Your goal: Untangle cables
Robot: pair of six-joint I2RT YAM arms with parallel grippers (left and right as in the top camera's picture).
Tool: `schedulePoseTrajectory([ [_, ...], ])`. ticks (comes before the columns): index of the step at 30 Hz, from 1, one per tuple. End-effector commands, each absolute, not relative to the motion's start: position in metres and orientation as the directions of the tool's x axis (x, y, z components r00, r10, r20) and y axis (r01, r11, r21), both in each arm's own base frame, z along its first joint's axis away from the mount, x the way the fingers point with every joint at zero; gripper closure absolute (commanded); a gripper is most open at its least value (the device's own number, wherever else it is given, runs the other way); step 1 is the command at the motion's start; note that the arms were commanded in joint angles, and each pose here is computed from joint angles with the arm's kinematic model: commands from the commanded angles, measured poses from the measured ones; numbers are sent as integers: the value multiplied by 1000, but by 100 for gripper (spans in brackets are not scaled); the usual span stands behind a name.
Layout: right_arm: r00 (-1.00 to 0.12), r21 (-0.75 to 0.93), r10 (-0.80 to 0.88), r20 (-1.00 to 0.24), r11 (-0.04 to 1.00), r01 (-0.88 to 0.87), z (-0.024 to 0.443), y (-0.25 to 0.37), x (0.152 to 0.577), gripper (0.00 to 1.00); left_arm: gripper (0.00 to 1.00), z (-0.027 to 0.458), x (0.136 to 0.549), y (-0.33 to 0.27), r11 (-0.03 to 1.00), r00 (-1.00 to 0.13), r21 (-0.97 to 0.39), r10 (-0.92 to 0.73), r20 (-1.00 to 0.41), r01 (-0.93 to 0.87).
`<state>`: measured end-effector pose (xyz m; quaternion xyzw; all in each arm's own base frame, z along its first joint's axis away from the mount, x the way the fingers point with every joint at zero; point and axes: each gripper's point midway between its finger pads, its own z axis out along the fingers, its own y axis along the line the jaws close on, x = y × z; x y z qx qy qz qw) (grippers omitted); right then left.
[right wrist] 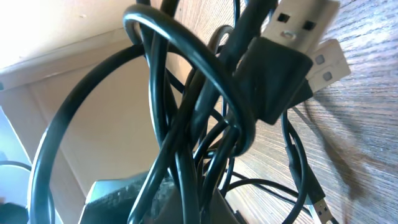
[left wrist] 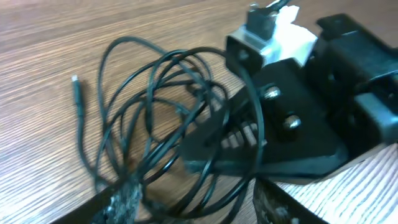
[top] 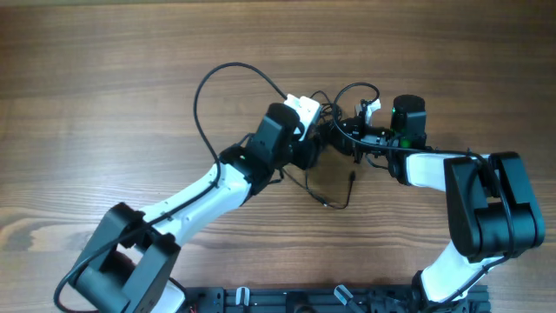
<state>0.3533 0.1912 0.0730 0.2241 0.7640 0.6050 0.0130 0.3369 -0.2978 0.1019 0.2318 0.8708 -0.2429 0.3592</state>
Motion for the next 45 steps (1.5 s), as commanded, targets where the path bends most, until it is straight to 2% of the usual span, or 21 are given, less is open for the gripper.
schedulePoseTrajectory([
  [1, -918, 938, 307, 252, 156, 310, 79, 195, 346, 95, 52, 91, 346, -302, 789, -609, -212, 242, -755, 577],
  [2, -918, 938, 305, 253, 156, 310, 79, 195, 346, 95, 58, 88, 347, -303, 790, -611, -211, 244, -753, 576],
  [4, -918, 938, 306, 253, 156, 310, 79, 195, 346, 95, 93, 84, 350, -299, 807, -612, -192, 245, -752, 559],
  [5, -917, 938, 310, 252, 157, 310, 79, 195, 347, 95, 96, 85, 358, -291, 837, -603, -156, 236, -762, 524],
  [7, -920, 940, 310, 239, 162, 299, 78, 195, 347, 96, 96, 98, 378, -275, 892, -558, -93, 193, -807, 443],
  [9, -939, 956, 306, 155, 193, 220, 77, 194, 348, 95, 96, 131, 393, -257, 924, -497, -76, 131, -858, 375],
  [11, -943, 953, 329, 39, 271, 134, 66, 190, 354, 95, 96, 172, 398, -239, 932, -444, -110, 58, -894, 345],
  [15, -918, 912, 397, -1, 377, 162, 41, 176, 359, 96, 96, 248, 393, -177, 951, -366, -209, -114, -923, 229],
  [18, -891, 894, 452, -28, 411, 180, 40, 161, 367, 95, 96, 272, 379, -122, 950, -374, -282, -214, -902, 136],
  [21, -859, 864, 502, -99, 472, 176, 49, 140, 374, 95, 96, 269, 369, -102, 937, -426, -320, -234, -874, 141],
  [26, -769, 716, 552, -323, 674, 183, 86, 79, 367, 95, 96, 242, 369, -63, 932, -507, -361, -300, -808, 24],
  [29, -696, 545, 504, -511, 816, 191, 112, 36, 355, 95, 96, 237, 373, -51, 933, -510, -359, -316, -800, -15],
  [32, -598, 351, 448, -664, 894, 280, 138, -11, 341, 95, 96, 227, 372, -35, 928, -526, -366, -348, -776, -75],
  [34, -559, 344, 447, -698, 895, 284, 155, -16, 335, 95, 96, 218, 372, -25, 909, -536, -394, -400, -743, -134],
  [37, -601, 498, 402, -691, 867, 7, 185, 37, 331, 95, 95, 213, 371, -45, 878, -594, -474, -414, -690, -62],
  [38, -618, 537, 374, -691, 838, -93, 193, 56, 329, 95, 91, 213, 369, -56, 862, -618, -506, -404, -674, -13],
  [39, -645, 580, 339, -685, 790, -200, 200, 78, 324, 95, 76, 217, 364, -82, 827, -663, -549, -343, -665, 123],
  [41, -698, 636, 296, -652, 715, -291, 203, 104, 311, 95, 53, 222, 356, -107, 778, -685, -559, -242, -687, 286],
  [43, -743, 683, 252, -620, 640, -353, 204, 126, 299, 95, 38, 225, 348, -129, 719, -692, -568, -169, -701, 400],
  [45, -806, 758, 256, -533, 568, -321, 202, 142, 289, 95, 30, 225, 339, -149, 673, -690, -559, -99, -717, 484],
])
